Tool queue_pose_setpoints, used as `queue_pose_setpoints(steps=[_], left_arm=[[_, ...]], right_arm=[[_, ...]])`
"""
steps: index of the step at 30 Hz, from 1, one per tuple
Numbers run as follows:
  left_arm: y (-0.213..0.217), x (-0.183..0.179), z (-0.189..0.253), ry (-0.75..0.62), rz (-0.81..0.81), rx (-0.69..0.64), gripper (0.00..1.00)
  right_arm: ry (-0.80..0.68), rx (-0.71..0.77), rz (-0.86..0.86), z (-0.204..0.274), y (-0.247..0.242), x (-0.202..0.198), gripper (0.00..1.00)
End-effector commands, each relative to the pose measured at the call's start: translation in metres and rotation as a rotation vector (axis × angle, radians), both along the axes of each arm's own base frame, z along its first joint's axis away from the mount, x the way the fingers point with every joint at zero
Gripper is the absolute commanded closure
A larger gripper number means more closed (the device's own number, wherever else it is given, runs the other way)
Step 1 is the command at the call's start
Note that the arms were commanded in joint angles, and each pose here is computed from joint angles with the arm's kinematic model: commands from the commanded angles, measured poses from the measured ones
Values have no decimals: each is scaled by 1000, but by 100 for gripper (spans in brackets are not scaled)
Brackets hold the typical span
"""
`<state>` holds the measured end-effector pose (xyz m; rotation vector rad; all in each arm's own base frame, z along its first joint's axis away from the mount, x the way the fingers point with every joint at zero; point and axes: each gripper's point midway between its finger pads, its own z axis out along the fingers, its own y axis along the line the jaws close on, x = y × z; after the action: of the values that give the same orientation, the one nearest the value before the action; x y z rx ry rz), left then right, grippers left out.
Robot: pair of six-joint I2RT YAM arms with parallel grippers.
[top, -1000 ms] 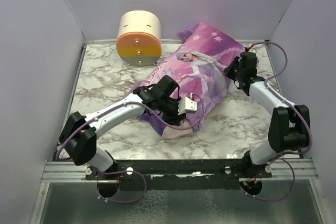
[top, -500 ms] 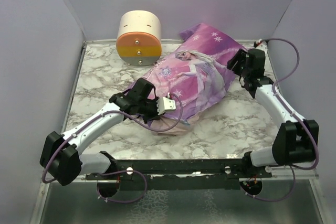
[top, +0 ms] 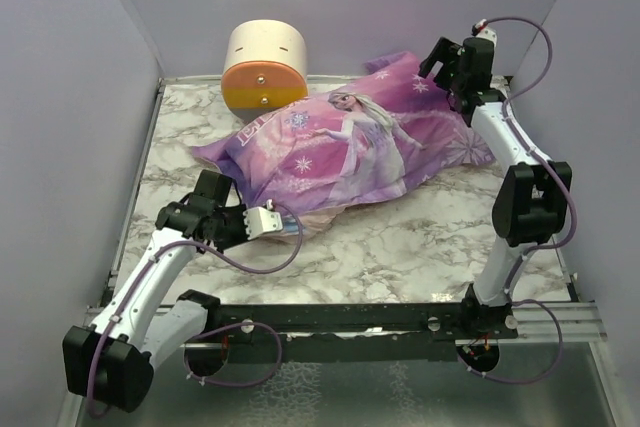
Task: Remove the pillowcase from the pillow
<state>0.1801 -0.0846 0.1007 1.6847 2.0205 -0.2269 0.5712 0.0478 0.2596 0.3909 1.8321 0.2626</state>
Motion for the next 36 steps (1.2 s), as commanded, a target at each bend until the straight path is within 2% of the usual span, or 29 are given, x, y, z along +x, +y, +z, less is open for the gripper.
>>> queue_pose_setpoints(steps=[1, 3, 6, 7, 9, 12, 15, 18, 21, 23, 26, 30, 33, 36], left_arm=[[17, -5, 0, 11, 0, 50, 100], [12, 10, 10, -29, 49, 11, 96], [-11, 30, 38, -54, 105, -127, 50], [-21, 36, 50, -54, 124, -186, 40], [-41, 48, 78, -48, 148, -304, 32], [-65, 61, 113, -40, 129, -434, 29], [-75, 67, 120, -38, 92, -470, 28], [-72, 69, 97, -21, 94, -410, 28], [-57, 63, 67, 5, 85, -296, 29], [-42, 53, 49, 36, 47, -196, 29], [-22, 34, 35, 99, 6, -78, 29], [2, 20, 27, 62, -65, 47, 27], [19, 19, 17, -8, -100, 135, 25], [34, 20, 5, -49, -101, 214, 25]], right_arm=[[120, 7, 92, -52, 15, -2, 12], [168, 21, 113, -75, 22, -14, 15], [232, 39, 134, -109, 32, -45, 22], [242, 48, 142, -119, 35, -59, 25], [262, 68, 139, -137, 37, -87, 32], [283, 97, 128, -155, 35, -127, 41], [299, 122, 112, -167, 33, -163, 48], [315, 162, 96, -171, 36, -192, 51], [333, 217, 76, -173, 40, -215, 50], [327, 229, 52, -164, 38, -220, 43], [298, 201, -3, -132, 26, -219, 25], [250, 178, -81, -87, 10, -226, 6], [279, 185, -110, -82, 4, -244, 0], [348, 205, -129, -98, 1, -271, 0]])
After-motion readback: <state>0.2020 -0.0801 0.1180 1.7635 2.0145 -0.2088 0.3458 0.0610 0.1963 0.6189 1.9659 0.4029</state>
